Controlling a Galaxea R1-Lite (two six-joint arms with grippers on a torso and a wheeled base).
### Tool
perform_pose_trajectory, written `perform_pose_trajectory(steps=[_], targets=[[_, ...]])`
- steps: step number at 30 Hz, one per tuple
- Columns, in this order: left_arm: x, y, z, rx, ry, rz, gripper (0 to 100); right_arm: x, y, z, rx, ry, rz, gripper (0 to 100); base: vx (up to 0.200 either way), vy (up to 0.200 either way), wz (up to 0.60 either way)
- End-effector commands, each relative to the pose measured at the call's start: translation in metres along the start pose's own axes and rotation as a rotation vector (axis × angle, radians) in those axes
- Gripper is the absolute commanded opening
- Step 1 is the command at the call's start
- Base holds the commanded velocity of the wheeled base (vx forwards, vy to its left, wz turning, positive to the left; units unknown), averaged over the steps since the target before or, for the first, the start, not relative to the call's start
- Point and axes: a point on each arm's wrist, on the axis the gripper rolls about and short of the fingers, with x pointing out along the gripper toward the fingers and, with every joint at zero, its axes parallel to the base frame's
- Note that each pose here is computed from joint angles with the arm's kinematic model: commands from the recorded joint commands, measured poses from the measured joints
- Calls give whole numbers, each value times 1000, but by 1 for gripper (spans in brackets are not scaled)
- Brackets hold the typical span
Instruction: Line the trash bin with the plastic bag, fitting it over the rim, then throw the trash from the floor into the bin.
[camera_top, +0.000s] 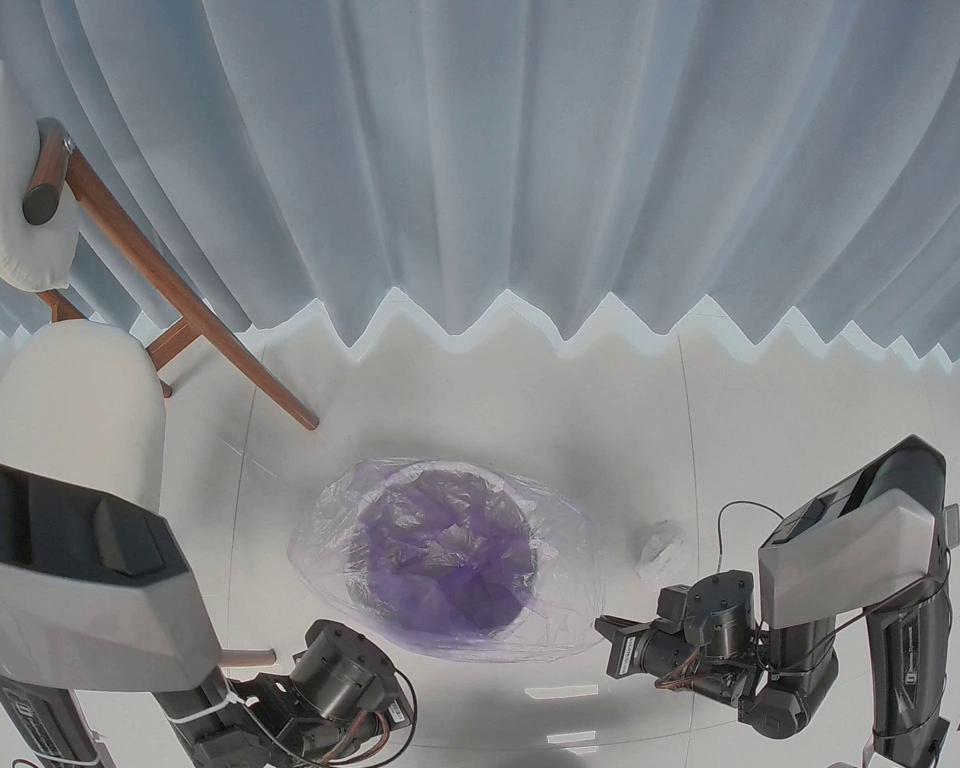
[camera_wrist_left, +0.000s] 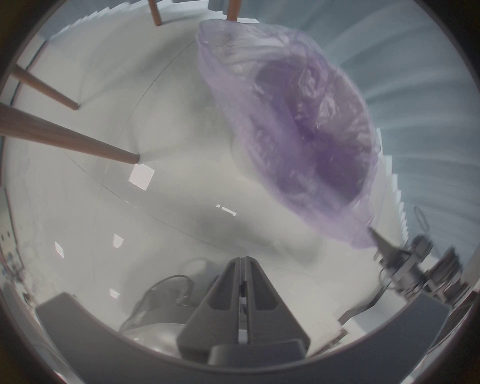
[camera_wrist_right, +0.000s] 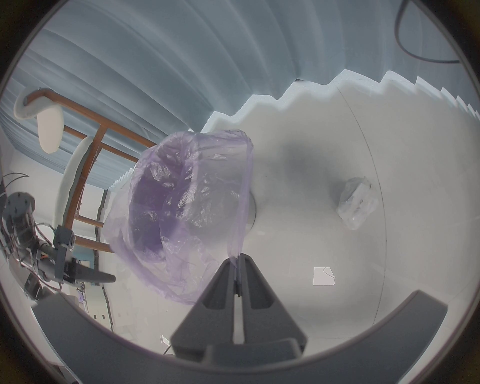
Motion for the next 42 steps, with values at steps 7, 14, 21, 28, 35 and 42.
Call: perform_pose_trajectory(steps=[7,14,21,28,35,42], targets=[[14,12,-2,74,-33,53,0,5,6,-10,-15,25,24,0,0,0,0],[-34,-8,12,-79,-67,-202,0,6,6,-10,-17,26,27,0,0,0,0],[-36,-12,42,-227,-145,-246,100,6,7,-10,-19,25,27,0,0,0,0],[-7,-11,54,-256,-156,-177,100,6,7,-10,-18,24,26,0,0,0,0],[14,-8,49,-246,-127,-125,0,6,6,-10,-17,22,25,0,0,0,0],[8,1,36,-198,-107,-84,0,7,5,-13,-17,33,20,0,0,0,0]])
